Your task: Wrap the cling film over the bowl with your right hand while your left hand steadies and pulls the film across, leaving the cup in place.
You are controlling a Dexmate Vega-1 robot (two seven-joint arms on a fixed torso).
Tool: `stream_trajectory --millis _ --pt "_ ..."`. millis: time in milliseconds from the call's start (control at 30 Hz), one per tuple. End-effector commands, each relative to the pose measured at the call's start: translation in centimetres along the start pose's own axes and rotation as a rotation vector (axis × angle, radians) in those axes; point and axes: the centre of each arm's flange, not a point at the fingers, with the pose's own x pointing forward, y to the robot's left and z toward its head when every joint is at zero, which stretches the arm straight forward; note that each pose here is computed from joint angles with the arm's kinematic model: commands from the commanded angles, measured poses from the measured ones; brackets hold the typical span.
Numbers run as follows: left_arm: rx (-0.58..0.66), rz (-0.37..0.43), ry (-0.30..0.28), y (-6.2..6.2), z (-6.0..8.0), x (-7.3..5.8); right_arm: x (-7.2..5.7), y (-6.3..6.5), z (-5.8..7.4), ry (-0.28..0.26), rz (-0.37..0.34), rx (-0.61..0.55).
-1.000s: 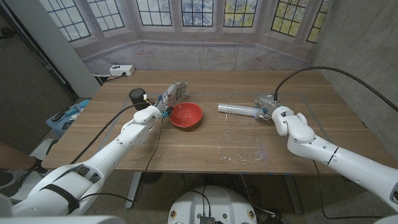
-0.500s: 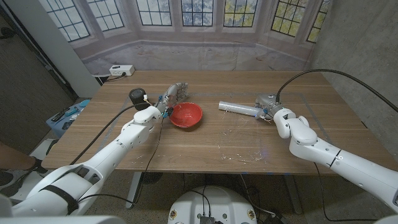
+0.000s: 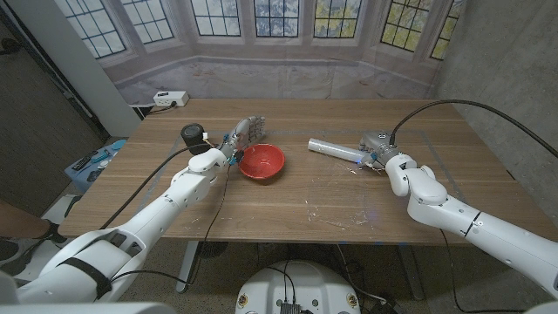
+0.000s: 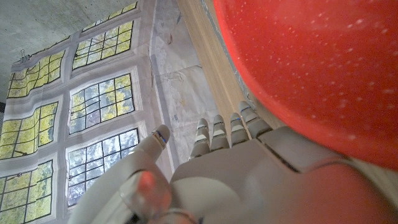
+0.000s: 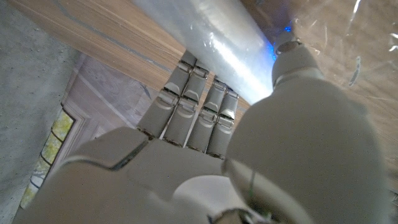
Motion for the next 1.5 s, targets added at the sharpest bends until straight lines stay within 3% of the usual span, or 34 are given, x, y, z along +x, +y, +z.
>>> stream_trajectory --millis 33,433,800,1500 --pt "-0.006 -0.004 0.004 -0.1 -0.2 0.3 -0.3 -1.2 -0.3 0.007 -0.048 0.009" --pt "-0.008 0.001 0.001 0.4 -0.1 0.5 -0.3 -3.0 0.1 -0.011 -0.105 0.007" --pt "-0.008 0.006 -0.001 0.8 -0.1 0.3 -0.7 -4.9 1.4 -0.032 -0.16 0.004" --pt "-0.008 0.005 -0.011 0.8 -0.1 -1.1 -4.0 -7.2 4.7 -0.094 -0.256 -0.015"
